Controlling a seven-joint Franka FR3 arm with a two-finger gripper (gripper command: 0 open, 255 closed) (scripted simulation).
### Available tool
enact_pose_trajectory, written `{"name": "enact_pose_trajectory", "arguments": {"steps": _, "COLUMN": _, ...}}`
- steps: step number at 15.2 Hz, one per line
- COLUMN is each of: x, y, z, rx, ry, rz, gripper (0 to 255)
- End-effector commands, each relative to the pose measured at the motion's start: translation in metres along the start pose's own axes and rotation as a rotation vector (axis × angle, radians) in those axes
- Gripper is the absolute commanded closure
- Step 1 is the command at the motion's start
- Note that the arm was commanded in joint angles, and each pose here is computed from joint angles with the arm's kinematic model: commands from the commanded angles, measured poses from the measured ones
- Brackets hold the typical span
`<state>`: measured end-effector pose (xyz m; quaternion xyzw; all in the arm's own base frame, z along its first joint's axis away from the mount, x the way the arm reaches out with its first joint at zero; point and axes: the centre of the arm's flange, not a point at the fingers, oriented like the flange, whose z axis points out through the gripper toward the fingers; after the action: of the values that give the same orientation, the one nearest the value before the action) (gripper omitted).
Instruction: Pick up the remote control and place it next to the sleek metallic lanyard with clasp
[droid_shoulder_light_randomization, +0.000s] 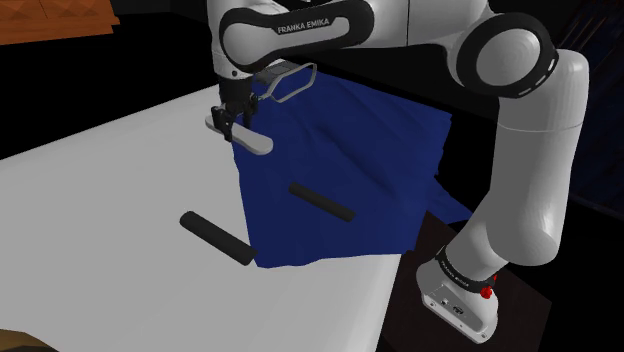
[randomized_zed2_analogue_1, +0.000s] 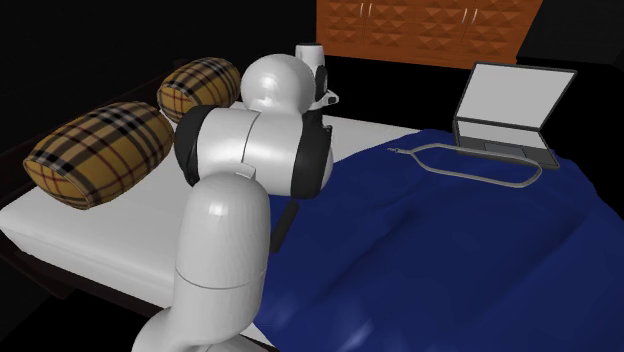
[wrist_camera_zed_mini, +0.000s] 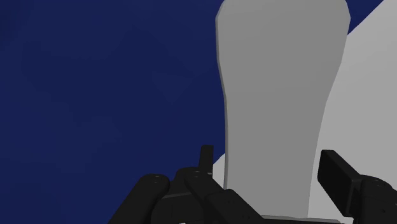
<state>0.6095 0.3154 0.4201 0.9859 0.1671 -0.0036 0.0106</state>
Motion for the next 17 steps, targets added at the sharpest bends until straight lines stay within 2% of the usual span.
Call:
{"name": "enact_pose_trajectory", "arguments": {"steps": 1, "x": 0.0, "y": 0.001, "z": -0.011, "rx": 0.0, "ry": 0.0, "rz": 0.0, "gripper": 255}}
{"name": "enact_pose_trajectory", "arguments": {"steps": 17, "x": -0.001, "y": 0.003, "z": -0.095, "rx": 0.0, "ry": 0.0, "rz": 0.0, "gripper": 255}}
